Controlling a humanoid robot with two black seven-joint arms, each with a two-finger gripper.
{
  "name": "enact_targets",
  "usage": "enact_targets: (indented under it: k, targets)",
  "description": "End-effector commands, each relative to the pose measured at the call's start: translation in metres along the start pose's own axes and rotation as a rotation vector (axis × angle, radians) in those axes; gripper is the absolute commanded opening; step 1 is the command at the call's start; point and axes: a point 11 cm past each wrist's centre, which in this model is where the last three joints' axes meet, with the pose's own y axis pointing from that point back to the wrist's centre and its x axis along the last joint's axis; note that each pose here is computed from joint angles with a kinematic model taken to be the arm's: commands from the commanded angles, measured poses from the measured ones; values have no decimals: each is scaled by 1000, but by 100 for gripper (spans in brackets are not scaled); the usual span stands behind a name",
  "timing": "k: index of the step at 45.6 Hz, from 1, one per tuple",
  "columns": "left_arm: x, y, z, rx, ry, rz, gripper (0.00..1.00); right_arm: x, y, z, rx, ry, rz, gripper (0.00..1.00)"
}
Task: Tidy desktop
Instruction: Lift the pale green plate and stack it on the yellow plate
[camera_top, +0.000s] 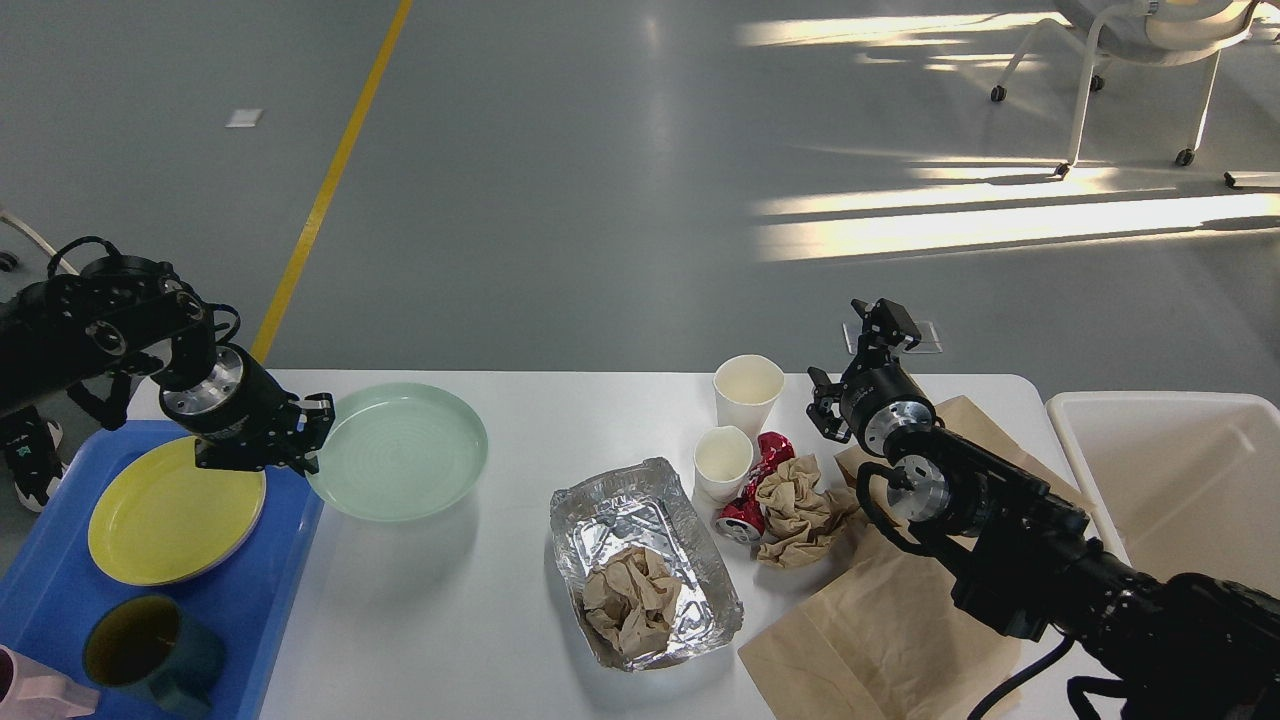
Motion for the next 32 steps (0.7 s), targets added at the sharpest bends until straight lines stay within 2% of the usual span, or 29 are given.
enact_targets:
  k: [1, 9, 17, 26, 32]
  targets:
    - [10, 15, -28, 0, 67, 19, 0, 0, 0, 0, 1, 0, 0, 100]
    - [19, 32, -80, 23, 174, 72, 0, 0, 0, 0, 1, 0, 0, 100]
    - [17, 27, -119, 66, 251, 107, 0, 0, 0, 0, 0, 0, 0, 100]
    - [15, 11, -155, 110, 334, 162, 0, 0, 0, 0, 0, 0, 0, 100]
    - [13, 9, -161, 121, 346, 172, 0, 0, 0, 0, 1, 0, 0, 100]
